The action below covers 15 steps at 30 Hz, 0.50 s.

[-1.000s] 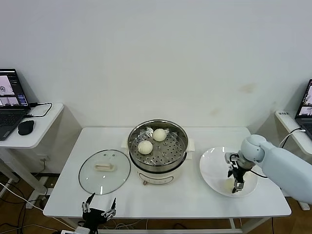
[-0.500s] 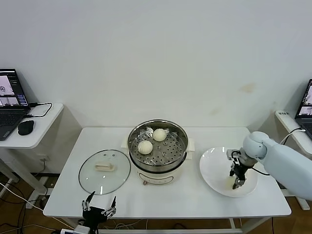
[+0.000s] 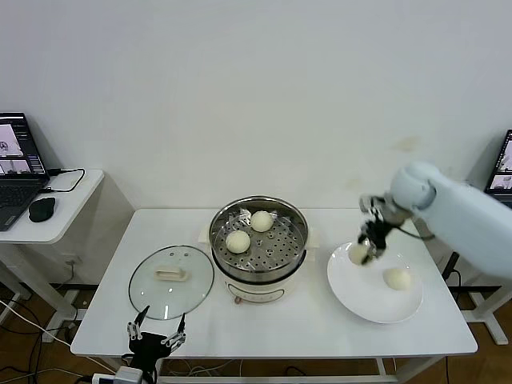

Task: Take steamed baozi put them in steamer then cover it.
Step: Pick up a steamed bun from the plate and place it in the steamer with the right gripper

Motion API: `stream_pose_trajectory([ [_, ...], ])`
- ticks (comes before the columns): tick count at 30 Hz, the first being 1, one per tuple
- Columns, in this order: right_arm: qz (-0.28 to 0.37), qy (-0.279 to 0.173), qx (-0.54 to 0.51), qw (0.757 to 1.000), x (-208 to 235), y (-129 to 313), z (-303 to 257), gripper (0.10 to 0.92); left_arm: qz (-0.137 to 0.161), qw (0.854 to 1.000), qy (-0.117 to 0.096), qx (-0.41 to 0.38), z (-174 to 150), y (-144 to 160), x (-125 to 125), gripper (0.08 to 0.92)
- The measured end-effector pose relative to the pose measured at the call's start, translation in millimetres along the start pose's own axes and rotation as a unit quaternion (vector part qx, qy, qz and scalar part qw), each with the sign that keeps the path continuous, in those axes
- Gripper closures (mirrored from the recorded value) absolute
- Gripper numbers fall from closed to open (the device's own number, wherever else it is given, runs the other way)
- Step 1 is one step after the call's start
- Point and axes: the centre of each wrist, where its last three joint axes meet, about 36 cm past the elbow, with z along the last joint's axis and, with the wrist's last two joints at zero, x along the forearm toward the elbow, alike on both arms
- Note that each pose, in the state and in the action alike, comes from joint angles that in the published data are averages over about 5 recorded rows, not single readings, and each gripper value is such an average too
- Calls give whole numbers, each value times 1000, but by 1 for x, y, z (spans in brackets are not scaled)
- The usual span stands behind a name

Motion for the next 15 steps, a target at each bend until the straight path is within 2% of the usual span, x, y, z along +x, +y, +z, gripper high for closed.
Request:
stream_pose_trajectory([
  [6, 4, -48, 82, 995, 41, -38, -56, 454, -16, 1000, -10, -3, -4, 3, 5, 177],
  [15, -5, -74, 263, 962, 50, -60, -121, 454, -30, 999, -13, 0, -4, 3, 8, 177],
])
